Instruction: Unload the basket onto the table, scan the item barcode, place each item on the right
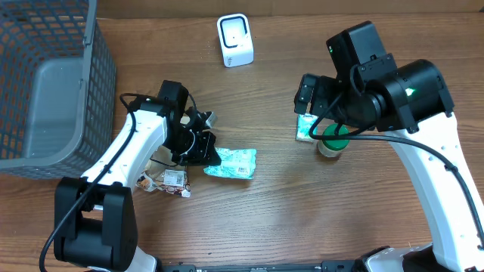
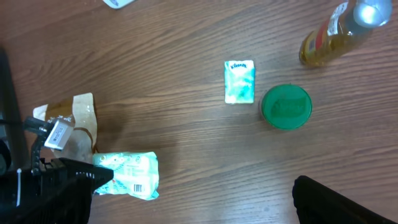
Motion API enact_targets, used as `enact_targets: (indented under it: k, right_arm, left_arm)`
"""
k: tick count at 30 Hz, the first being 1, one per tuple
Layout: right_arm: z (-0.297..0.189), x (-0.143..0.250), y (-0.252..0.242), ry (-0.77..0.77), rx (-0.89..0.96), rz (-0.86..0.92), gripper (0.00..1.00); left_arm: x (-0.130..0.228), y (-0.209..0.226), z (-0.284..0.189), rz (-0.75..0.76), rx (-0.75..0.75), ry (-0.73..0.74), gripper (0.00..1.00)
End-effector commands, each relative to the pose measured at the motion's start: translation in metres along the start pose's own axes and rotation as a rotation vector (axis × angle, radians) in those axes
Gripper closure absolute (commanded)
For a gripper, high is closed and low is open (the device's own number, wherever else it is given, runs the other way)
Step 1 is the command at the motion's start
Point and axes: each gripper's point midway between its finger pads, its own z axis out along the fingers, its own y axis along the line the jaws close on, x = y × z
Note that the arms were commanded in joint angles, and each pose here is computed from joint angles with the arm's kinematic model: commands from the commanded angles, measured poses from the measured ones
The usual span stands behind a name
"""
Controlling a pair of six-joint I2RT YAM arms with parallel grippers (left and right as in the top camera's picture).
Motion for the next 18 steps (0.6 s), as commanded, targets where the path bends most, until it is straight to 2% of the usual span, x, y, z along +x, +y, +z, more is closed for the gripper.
enact_targets:
  k: [1,5,9,18]
  right_arm:
    - [-0.004,-0.008,0.000,-0.039,-0.007,0.011,0.00]
    - [-0.005,-0.022,-0.022,-0.106,0.091,0.033,0.00]
    - [-0.005,-0.032,-0.046,-0.097,0.103,0.116,0.00]
    - [-0.016,-0.051,-0.153,-0.100,0.226,0.433,0.00]
  left_arm:
    - [-0.005,-0.008,-0.007,0.008,0.007,-0.031,0.96]
    - [-0.005,-0.008,-0.007,-0.001,0.007,-0.032,0.96]
    - [-0.005,-0.008,-0.007,-0.001,0.007,-0.032,0.96]
    - [-0.007,-0.008,-0.007,0.000,0.006,-0.040,0.96]
